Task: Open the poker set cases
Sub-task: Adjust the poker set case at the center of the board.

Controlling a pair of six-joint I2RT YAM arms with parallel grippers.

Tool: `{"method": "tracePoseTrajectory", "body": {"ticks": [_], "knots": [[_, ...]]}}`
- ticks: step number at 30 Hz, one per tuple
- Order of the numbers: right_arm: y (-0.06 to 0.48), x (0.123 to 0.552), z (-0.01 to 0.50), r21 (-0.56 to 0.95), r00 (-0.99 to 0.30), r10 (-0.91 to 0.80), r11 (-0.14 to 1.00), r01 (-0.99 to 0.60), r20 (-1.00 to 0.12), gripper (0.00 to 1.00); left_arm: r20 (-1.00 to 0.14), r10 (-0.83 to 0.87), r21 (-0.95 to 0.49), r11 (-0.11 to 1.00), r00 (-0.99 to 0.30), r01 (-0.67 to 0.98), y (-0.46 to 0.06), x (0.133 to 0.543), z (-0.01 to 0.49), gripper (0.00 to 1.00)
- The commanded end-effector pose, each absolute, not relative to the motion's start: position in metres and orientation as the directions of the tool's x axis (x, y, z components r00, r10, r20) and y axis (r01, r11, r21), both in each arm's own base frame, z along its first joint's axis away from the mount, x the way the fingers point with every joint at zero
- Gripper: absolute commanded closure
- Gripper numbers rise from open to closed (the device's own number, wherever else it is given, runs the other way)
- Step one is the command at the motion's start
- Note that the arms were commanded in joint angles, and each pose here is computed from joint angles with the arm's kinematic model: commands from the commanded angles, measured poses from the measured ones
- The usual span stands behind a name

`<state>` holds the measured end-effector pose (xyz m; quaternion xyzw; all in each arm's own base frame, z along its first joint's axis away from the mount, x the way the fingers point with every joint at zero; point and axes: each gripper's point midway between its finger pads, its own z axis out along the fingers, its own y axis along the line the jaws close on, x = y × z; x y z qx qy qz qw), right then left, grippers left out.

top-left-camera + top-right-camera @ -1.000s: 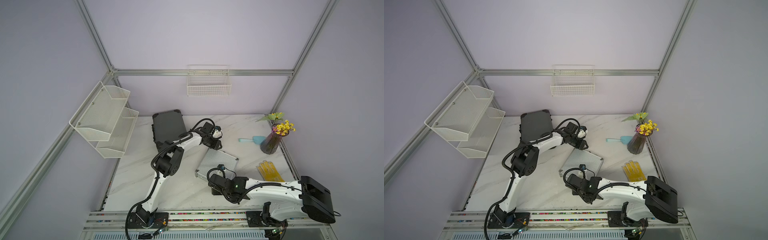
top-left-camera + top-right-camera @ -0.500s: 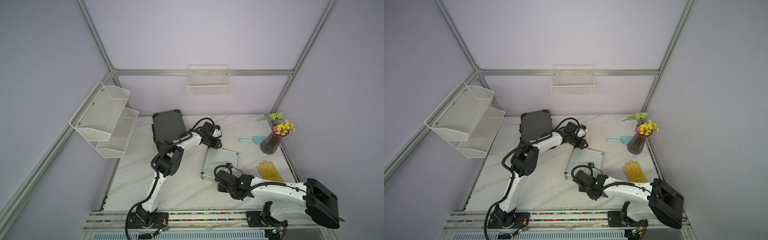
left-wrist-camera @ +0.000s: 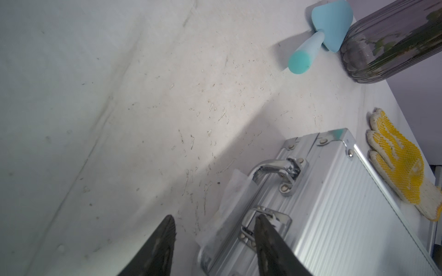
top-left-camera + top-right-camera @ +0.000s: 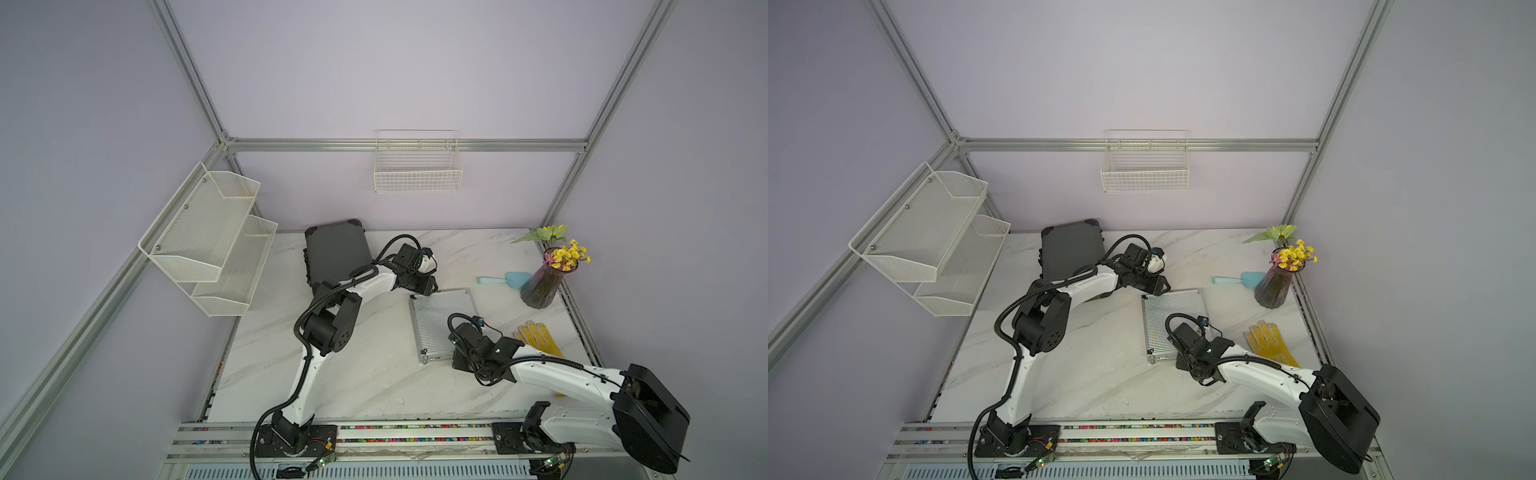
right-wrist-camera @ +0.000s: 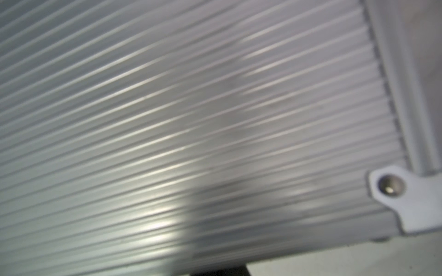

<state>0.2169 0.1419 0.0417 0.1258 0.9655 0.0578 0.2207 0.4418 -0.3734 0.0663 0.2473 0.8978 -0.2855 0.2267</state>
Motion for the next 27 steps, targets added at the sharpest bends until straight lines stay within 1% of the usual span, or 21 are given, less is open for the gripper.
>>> {"method": "tracePoseTrajectory", "body": {"ticks": [1, 11, 17, 20, 24, 25, 26, 27], "knots": [[0.140, 0.260, 0.061, 0.214, -0.787, 0.300, 0.952, 0.217, -0.539, 1.00, -0.381, 0.380, -0.462, 0.711, -0.843, 0.530, -0.364, 0.385, 0.050, 0.46], [0.125, 0.329, 0.065, 0.226, -0.750, 0.299, 0.953, 0.202, -0.590, 0.99, -0.376, 0.358, -0.474, 0.718, -0.855, 0.509, -0.343, 0.356, 0.069, 0.46], [0.101, 0.373, 0.074, 0.211, -0.714, 0.302, 0.953, 0.216, -0.631, 0.97, -0.394, 0.327, -0.465, 0.735, -0.859, 0.494, -0.327, 0.352, 0.079, 0.46], [0.082, 0.388, 0.089, 0.202, -0.683, 0.313, 0.949, 0.240, -0.660, 0.91, -0.440, 0.289, -0.437, 0.758, -0.850, 0.484, -0.316, 0.363, 0.097, 0.45], [0.058, 0.391, 0.114, 0.192, -0.662, 0.325, 0.944, 0.268, -0.675, 0.82, -0.525, 0.239, -0.393, 0.783, -0.817, 0.482, -0.307, 0.384, 0.131, 0.42], [0.056, 0.389, 0.121, 0.184, -0.662, 0.318, 0.946, 0.266, -0.679, 0.77, -0.550, 0.231, -0.383, 0.785, -0.803, 0.488, -0.307, 0.390, 0.141, 0.41], [0.054, 0.385, 0.128, 0.178, -0.661, 0.314, 0.947, 0.267, -0.681, 0.67, -0.570, 0.223, -0.373, 0.787, -0.790, 0.492, -0.308, 0.396, 0.150, 0.41], [0.052, 0.381, 0.134, 0.177, -0.661, 0.315, 0.947, 0.269, -0.681, 0.62, -0.585, 0.221, -0.365, 0.787, -0.780, 0.497, -0.309, 0.400, 0.155, 0.40]]}}
